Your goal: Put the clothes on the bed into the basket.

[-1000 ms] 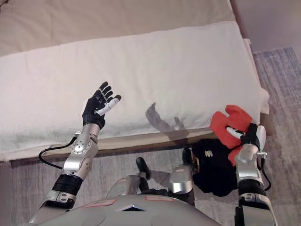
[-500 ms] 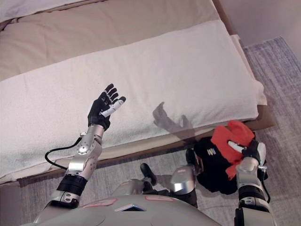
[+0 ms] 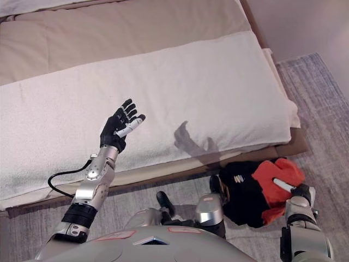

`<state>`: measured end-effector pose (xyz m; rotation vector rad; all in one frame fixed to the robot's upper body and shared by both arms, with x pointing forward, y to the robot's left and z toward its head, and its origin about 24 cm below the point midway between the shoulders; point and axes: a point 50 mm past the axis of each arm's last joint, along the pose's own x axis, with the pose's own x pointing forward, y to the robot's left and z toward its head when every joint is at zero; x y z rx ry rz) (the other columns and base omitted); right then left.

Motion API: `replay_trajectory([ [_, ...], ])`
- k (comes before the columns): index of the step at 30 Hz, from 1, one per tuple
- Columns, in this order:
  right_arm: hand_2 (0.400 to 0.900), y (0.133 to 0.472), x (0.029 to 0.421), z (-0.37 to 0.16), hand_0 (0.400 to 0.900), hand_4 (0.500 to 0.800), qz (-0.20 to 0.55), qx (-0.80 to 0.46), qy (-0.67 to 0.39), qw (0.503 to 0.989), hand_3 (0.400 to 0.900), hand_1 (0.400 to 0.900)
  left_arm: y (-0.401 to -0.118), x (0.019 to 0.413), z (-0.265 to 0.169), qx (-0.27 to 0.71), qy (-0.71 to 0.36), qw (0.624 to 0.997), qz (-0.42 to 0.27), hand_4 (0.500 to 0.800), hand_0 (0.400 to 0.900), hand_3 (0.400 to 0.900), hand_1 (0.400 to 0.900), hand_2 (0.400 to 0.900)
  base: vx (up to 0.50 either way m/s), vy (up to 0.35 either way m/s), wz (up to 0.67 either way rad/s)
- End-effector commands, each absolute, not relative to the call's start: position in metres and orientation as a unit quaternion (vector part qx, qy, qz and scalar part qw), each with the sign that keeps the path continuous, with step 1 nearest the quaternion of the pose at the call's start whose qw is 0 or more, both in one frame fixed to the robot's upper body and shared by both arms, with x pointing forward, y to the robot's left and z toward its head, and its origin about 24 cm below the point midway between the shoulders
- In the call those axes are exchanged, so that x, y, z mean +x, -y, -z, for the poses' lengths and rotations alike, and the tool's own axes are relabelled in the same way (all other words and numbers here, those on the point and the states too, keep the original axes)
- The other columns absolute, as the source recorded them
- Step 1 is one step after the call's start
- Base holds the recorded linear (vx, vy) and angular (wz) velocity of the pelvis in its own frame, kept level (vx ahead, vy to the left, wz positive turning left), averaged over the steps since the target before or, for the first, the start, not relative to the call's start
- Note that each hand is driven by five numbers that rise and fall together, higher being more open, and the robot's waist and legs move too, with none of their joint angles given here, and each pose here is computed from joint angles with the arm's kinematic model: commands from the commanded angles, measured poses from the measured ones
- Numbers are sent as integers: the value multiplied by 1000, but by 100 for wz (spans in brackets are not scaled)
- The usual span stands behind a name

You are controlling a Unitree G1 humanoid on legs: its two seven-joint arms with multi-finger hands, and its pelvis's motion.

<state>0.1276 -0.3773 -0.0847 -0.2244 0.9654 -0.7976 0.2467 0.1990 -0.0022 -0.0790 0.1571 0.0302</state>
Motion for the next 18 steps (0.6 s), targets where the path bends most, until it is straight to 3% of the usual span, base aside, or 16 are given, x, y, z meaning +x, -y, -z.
replay_trajectory([
  [1,900,407,141,54,900,800,429,-125,-392,804,900,900,-204,262,-31,-45,11,999,-24,800,900,900,900,900,0,0,0],
  [18,900,420,114,57,900,800,453,-98,-446,766,900,900,-204,263,-35,-45,15,999,-20,800,900,900,900,900,0,-20,11],
])
